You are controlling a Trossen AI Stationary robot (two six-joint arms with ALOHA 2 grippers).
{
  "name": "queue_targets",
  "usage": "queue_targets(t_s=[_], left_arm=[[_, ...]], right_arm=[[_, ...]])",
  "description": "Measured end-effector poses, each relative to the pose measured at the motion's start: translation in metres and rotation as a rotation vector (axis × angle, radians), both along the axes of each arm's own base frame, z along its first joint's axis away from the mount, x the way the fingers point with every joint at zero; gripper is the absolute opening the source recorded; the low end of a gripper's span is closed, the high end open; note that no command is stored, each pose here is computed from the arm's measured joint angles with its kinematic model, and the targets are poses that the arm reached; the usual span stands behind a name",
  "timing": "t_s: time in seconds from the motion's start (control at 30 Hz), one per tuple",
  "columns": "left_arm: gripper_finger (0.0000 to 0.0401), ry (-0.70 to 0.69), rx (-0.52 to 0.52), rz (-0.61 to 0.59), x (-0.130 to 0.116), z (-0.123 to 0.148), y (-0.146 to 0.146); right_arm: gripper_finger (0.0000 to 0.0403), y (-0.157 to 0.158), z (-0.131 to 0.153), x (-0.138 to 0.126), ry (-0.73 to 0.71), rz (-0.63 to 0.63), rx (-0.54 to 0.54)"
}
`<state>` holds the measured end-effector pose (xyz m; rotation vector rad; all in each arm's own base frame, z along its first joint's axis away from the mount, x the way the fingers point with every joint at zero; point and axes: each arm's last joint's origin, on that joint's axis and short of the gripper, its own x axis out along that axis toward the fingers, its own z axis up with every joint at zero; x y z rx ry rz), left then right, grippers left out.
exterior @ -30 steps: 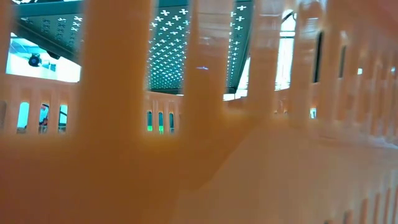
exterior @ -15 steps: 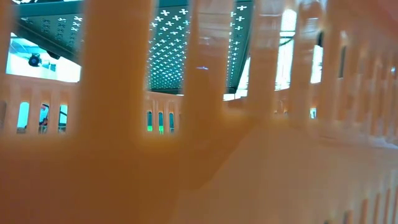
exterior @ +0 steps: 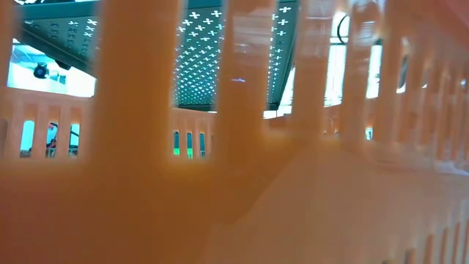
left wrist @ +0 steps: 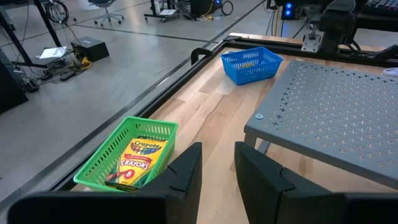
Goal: Pick & Place Office Desk Supplies
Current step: Adjust the blue basket on the table
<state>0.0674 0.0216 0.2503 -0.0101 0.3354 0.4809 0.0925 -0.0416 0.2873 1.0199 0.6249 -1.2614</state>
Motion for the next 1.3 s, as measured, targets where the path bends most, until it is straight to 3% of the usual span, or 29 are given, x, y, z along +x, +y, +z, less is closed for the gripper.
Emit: queue_targets(t_s=[0.3,0.5,0.9,1.1,1.3], left_arm=[[0.0098,0.000,0.000,0.000,0.000,0.000,0.000],[0.0098,0.000,0.000,0.000,0.000,0.000,0.000],[0.0098,0.000,0.000,0.000,0.000,0.000,0.000],[0.0098,0.000,0.000,0.000,0.000,0.000,0.000],[0.0098,0.000,0.000,0.000,0.000,0.000,0.000]], right_arm=[[0.0137,-0.063,-0.008,0.010,0.009,-0.008,0.054],[0.0137,-0.107,-0.030,0.002,0.042,-0.097,0.210],[0.0137,-0.159,-0.064,0.011,0.091,-0.169,0.303],[0.0137,-0.173,-0.057,0.016,0.122,-0.223,0.423],[0.0137,-0.181,-0.025,0.021,0.170,-0.227,0.523]])
